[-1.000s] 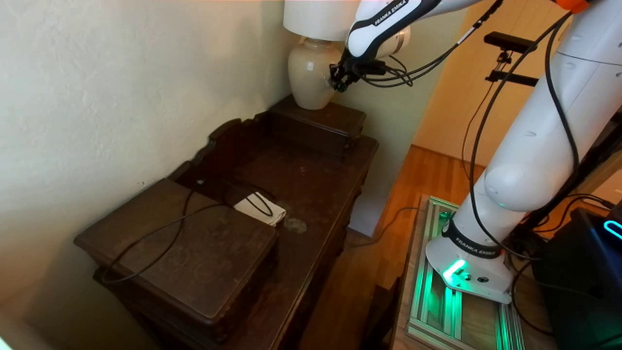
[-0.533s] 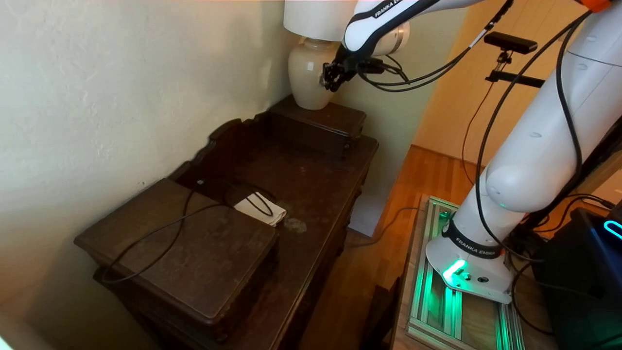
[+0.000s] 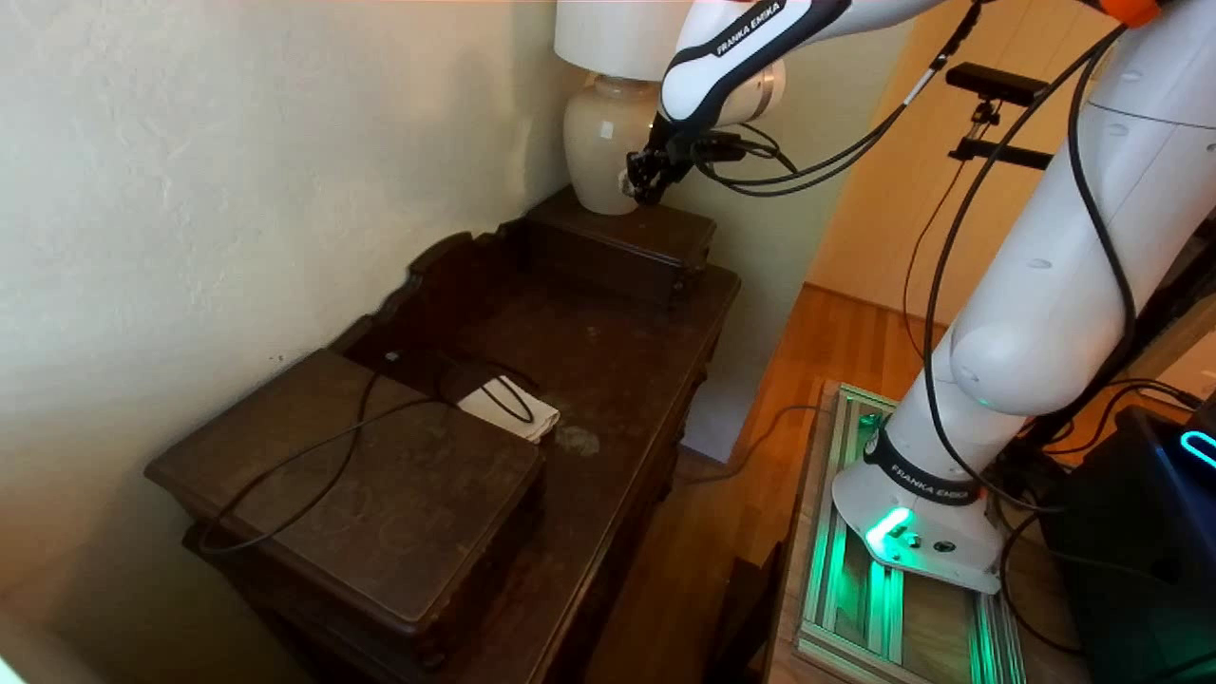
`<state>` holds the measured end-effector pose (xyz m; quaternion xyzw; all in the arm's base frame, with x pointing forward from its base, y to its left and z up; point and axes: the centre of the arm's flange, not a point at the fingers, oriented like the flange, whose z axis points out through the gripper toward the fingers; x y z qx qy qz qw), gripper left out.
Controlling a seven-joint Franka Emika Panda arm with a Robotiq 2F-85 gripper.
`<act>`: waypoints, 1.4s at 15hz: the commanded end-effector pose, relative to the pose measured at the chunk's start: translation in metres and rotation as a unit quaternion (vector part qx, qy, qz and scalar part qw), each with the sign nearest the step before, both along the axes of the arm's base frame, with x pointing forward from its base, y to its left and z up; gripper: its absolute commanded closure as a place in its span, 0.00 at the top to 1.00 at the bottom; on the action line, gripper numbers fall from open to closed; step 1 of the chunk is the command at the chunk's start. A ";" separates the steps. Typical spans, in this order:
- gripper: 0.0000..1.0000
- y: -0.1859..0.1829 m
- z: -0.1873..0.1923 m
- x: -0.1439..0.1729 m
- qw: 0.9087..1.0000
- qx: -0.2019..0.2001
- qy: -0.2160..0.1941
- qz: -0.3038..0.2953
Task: Use the brush to brush the lamp.
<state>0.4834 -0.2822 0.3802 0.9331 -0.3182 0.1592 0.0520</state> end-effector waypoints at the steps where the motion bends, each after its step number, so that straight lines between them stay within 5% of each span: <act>1: 0.15 -0.014 -0.013 0.013 1.000 -0.001 0.026 -0.010; 7: 0.15 -0.036 -0.029 0.027 1.000 -0.015 0.003 -0.027; 12: 0.15 -0.057 -0.045 0.024 0.998 -0.019 0.022 -0.057; 21: 0.15 -0.073 -0.010 0.004 0.996 -0.014 -0.033 -0.079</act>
